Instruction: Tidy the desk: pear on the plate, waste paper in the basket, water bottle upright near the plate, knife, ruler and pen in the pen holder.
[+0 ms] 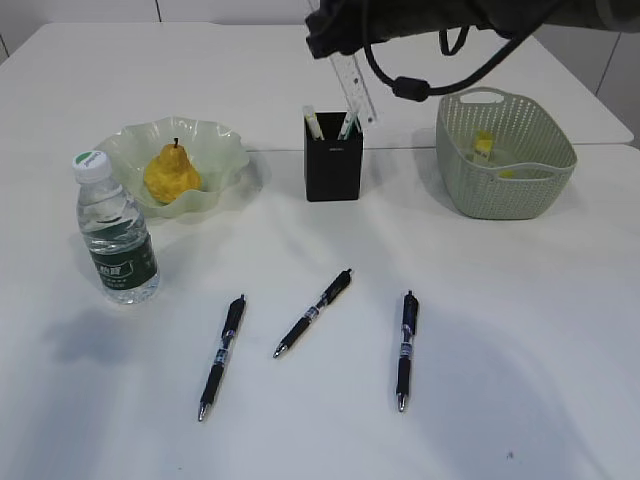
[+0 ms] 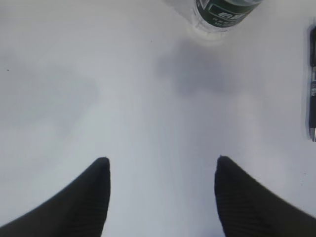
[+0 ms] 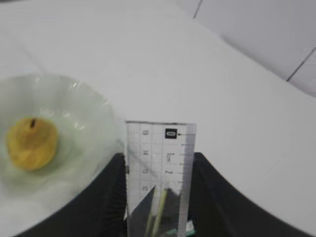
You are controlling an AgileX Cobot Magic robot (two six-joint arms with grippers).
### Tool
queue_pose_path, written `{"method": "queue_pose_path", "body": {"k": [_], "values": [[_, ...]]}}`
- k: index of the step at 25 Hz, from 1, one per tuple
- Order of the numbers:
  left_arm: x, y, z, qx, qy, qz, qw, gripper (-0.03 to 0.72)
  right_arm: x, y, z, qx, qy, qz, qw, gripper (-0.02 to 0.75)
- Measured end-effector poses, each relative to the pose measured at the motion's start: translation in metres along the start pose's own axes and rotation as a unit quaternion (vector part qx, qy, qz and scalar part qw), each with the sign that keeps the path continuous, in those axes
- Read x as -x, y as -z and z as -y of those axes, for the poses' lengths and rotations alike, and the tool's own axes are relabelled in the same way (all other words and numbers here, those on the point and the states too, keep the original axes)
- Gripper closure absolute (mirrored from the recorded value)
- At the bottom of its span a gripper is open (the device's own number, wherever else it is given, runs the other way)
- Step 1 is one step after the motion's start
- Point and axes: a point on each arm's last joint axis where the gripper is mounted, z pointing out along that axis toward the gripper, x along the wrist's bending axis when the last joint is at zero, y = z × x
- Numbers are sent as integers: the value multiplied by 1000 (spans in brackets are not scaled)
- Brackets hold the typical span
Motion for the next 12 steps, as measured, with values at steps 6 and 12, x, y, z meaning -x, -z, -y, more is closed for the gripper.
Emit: {"method": "queue_pose_path", "body": {"k": [6, 12], "values": [[0, 0, 0, 0, 0, 0, 1000, 222, 13, -12, 8, 33, -78, 79, 993, 454], [0, 0, -2, 9, 0, 0, 1000, 222, 10, -32, 31, 13, -106, 82, 991, 454]]}}
